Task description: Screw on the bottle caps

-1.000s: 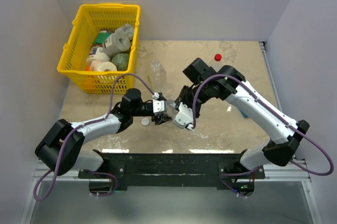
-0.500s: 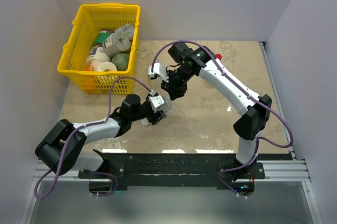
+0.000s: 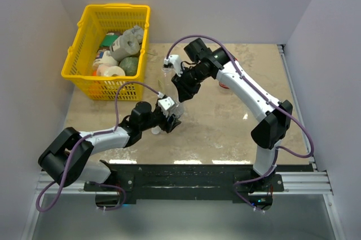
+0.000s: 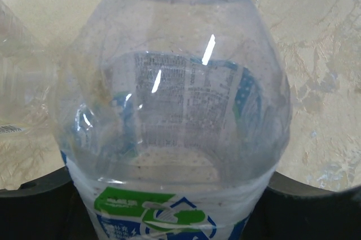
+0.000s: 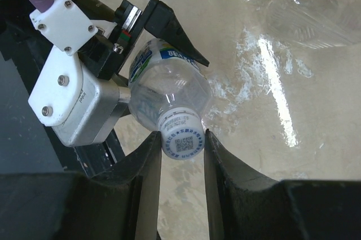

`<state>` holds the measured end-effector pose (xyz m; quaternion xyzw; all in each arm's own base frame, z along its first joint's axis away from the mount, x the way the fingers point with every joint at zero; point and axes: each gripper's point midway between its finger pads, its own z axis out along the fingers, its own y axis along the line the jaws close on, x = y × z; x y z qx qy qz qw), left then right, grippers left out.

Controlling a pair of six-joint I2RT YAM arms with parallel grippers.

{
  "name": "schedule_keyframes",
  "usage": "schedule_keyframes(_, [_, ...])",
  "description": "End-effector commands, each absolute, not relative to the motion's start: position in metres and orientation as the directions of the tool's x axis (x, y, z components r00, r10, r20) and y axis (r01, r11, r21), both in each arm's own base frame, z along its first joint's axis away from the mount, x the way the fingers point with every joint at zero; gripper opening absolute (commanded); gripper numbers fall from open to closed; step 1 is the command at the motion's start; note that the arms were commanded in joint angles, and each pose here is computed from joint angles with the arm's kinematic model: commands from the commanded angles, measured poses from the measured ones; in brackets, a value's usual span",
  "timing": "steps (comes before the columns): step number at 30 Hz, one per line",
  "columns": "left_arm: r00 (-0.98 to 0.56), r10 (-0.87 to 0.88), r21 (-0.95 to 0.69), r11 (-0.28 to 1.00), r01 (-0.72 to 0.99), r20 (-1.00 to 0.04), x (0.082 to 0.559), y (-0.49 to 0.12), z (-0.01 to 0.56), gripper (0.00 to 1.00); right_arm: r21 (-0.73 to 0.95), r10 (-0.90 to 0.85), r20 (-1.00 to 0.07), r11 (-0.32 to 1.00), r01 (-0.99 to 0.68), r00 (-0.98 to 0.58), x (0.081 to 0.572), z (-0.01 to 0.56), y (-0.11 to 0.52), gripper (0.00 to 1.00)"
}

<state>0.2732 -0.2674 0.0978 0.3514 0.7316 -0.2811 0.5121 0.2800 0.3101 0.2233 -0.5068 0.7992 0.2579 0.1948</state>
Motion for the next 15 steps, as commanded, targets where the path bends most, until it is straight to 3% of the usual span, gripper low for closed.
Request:
schedule_keyframes(1, [0.030, -0.064, -0.024, 0.701, 0.713, -0.997, 0.322, -0.271, 0.211, 0.00, 0.412, -0.766, -0.329, 0.410, -0.814, -0.552, 0.219, 0.201, 0.291, 0.00])
schedule_keyframes(7, [-0.008, -0.058, -0.046, 0.691, 0.722, -0.998, 0.320, -0.274, 0.201, 0.00, 0.374, -0.766, -0.340, 0.423, -0.826, -0.546, 0.225, 0.206, 0.288, 0.00])
schedule_keyframes(9, [-0.031, -0.060, -0.063, 0.668, 0.741, -0.998, 0.313, -0.276, 0.193, 0.00, 0.350, -0.769, -0.357, 0.416, -0.839, -0.530, 0.229, 0.210, 0.287, 0.04])
schedule_keyframes(15, [-0.047, -0.092, -0.094, 0.628, 0.772, -0.995, 0.299, -0.278, 0.184, 0.00, 0.255, -0.787, -0.432, 0.363, -0.896, -0.441, 0.237, 0.233, 0.282, 0.39])
